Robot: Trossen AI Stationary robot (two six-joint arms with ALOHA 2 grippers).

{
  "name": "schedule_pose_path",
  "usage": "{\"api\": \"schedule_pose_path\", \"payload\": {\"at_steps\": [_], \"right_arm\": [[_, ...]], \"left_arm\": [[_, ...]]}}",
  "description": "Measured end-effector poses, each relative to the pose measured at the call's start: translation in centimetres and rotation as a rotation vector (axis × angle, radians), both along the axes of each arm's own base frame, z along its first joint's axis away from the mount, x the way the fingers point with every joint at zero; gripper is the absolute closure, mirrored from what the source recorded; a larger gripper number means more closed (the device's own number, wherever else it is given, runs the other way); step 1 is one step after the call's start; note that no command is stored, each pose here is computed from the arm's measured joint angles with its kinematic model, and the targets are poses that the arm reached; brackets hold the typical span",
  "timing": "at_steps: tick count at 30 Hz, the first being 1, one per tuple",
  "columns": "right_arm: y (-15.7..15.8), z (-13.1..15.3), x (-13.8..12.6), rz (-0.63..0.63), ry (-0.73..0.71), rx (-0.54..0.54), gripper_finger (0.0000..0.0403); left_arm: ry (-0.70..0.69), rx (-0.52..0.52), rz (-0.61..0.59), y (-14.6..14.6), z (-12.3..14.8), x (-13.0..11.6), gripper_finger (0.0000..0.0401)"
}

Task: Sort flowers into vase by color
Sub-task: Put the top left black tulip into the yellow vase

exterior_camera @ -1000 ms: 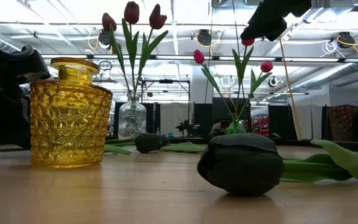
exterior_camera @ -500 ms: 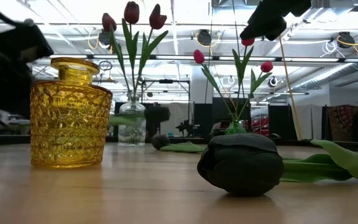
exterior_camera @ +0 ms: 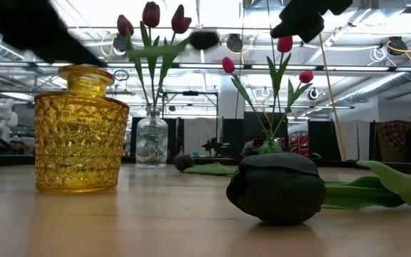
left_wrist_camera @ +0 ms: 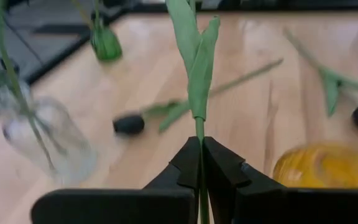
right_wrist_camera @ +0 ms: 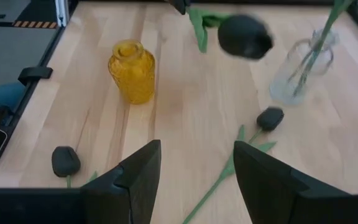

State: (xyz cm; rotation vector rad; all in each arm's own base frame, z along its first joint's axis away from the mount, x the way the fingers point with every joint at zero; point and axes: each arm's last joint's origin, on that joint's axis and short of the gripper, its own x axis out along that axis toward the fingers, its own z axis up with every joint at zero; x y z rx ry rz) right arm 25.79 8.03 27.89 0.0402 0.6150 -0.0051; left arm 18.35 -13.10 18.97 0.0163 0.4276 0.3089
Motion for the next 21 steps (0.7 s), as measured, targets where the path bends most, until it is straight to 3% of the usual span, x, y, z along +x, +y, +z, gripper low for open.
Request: {"api": "schedule_pose_path", "payload": {"at_steps": [9, 14, 21], "right_arm": [[0.3, -0.1, 0.4, 0.017, -0.023, -0.013, 0.0209], [0.6, -0.3, 1.2, 0.042, -0.061, -0.041, 0.0209], [1.1, 1.0, 3.0, 0.07, -0.292, -0.049, 0.0209]], "left_arm": [[-0.189, 0.152, -0.115, -1.2, 6.6, 1.6, 0.0382], [-0.289, 0.223, -0.166, -1.1, 8.5, 2.3, 0.0382], [-0.435, 0.21, -0.234, -0.5, 10.2, 3.2, 0.0382]]}}
